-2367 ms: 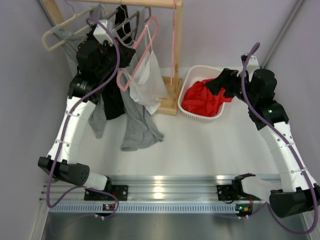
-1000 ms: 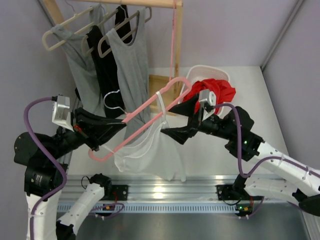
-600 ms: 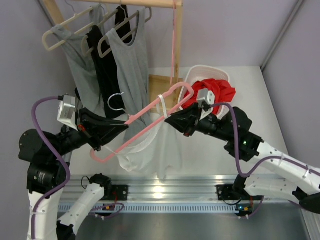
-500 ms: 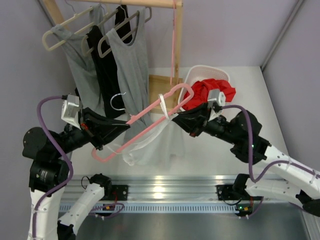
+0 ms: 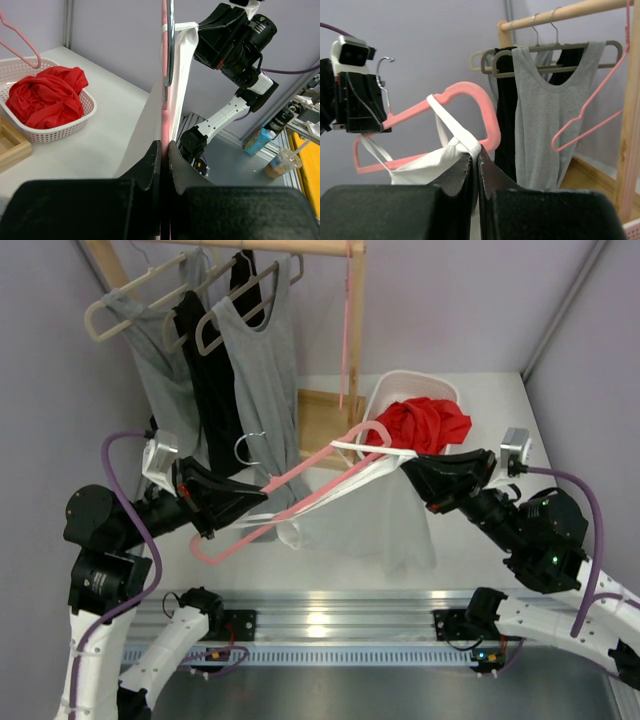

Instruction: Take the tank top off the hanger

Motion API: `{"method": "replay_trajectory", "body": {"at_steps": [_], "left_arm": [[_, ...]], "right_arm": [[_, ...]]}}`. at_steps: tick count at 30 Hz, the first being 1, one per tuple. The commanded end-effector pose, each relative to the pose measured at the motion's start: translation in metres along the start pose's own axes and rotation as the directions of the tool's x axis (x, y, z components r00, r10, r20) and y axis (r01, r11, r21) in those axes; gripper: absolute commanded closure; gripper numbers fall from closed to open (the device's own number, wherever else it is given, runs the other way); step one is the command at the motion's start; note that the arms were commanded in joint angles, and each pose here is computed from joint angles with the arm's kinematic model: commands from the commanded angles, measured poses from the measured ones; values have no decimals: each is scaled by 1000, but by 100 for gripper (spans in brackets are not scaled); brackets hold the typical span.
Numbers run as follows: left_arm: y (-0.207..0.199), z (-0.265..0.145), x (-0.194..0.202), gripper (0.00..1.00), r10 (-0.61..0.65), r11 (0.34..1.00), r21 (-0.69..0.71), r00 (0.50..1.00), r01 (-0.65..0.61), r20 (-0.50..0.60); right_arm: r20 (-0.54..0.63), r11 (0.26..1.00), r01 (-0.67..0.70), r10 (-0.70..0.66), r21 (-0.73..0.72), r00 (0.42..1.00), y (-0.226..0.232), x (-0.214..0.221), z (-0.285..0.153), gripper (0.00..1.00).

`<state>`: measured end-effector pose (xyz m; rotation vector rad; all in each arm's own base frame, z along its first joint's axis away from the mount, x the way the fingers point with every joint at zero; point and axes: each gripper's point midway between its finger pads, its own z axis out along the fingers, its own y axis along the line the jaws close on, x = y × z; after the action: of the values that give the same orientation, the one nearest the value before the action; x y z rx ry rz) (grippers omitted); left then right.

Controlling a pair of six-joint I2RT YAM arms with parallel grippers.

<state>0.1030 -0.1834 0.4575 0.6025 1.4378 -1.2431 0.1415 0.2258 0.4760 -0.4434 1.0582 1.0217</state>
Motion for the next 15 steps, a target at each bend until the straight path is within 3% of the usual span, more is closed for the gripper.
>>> {"method": "replay_trajectory", "body": {"at_steps": [1,5,15], "left_arm": [[-4,0,6,100,15,999,44,1000,-13,-27],[0,2,16,100,-6,998,57,998,9,-56],[14,7,22,100,-27,999,28,997,29,-68]], "right_arm": [[41,994,-18,13,104,999,-15,-19,-1,100],[66,988,-31,21,153,998,-23,-29,-1,100],[-22,991,-96,94,-89,995,29,-35,41,100]]}}
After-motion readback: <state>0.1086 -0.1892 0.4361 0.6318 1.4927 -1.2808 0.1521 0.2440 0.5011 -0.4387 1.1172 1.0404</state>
